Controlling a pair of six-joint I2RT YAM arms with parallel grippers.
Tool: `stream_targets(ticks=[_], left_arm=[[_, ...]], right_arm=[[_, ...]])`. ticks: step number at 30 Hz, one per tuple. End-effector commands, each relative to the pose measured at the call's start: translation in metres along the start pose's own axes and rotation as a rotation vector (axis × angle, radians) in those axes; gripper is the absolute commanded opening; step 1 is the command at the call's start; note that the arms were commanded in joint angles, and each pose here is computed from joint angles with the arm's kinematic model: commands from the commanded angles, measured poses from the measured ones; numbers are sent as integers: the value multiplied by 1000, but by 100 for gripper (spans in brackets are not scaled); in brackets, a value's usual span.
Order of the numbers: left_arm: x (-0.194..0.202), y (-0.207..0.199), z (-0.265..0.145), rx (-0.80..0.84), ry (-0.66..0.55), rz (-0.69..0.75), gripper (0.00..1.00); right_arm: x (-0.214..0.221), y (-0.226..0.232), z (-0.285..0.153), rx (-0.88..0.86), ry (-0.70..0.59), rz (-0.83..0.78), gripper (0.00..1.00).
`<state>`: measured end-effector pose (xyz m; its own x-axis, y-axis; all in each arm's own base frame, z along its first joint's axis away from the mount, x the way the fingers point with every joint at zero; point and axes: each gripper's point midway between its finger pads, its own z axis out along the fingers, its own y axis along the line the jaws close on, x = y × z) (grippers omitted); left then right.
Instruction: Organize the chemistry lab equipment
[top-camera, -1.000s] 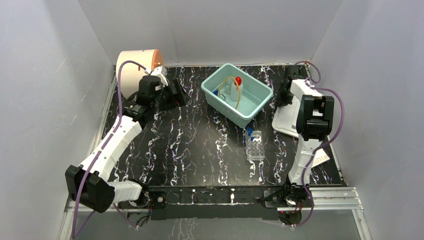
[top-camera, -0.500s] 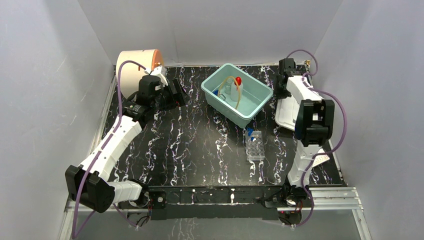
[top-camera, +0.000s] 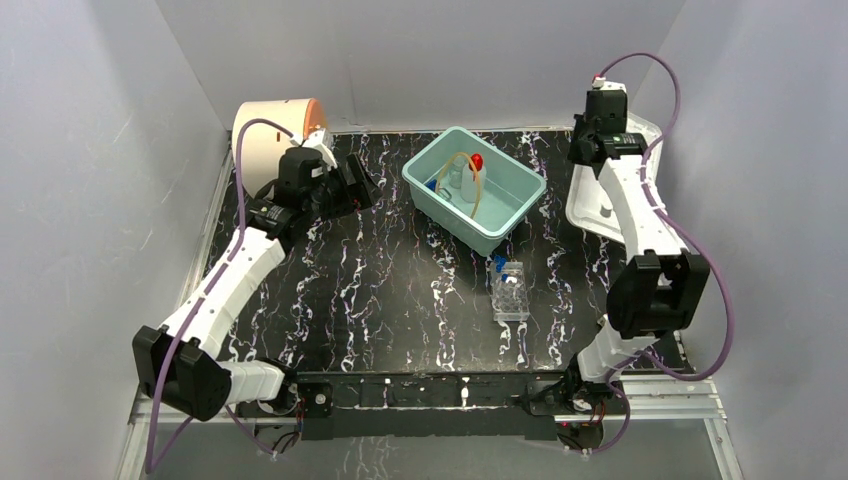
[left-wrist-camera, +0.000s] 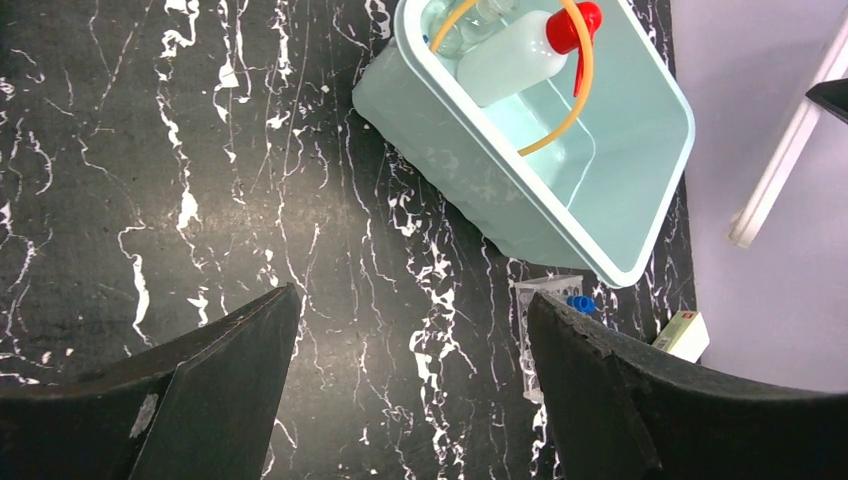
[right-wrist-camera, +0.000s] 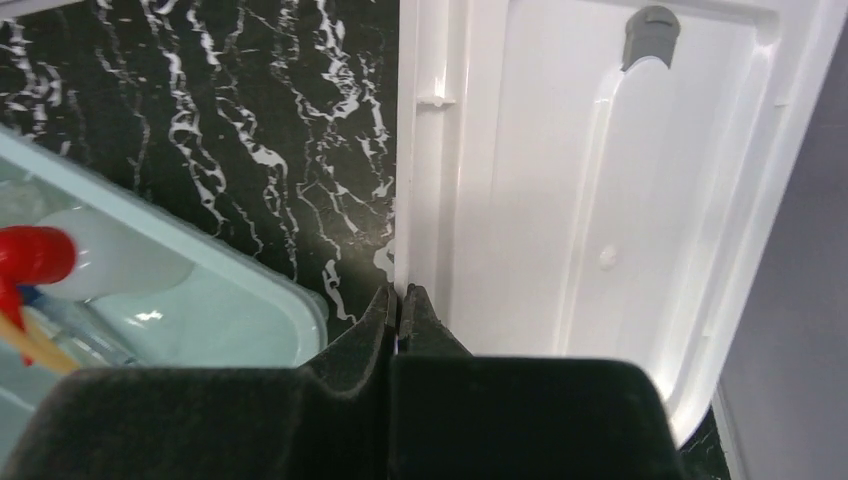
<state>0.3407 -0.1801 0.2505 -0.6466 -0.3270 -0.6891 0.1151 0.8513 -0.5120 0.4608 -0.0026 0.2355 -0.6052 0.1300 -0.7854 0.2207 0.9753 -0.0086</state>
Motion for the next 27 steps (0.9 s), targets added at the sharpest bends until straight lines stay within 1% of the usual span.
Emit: stream_targets(ticks=[1,5,8,13,18,24,27], left_arm=[[-15,-20,-3,68,-13,-26,84],[-21,-23,-5,102,-9,-68,84],[-26,-24,-8,142,-6,-119,84],[-32,-32,-12,210,-8,-164,89],[-28,-39,-10,271,29,-217,98],[-24,-50,-6,348,72,-267,98],[-24,-60,-5,401,101,-303,98]], right_arm=[[-57,25,-52,-188,-175,30,0],[-78,56,-94,-399,-236,53,0],[-94,72,-125,-524,-281,73,0],[-116,99,-180,-748,-350,109,0],[-120,123,-222,-969,-350,171,0],[-115,148,-261,-1245,-300,285,0],[-113,160,-276,-1335,-283,322,0]])
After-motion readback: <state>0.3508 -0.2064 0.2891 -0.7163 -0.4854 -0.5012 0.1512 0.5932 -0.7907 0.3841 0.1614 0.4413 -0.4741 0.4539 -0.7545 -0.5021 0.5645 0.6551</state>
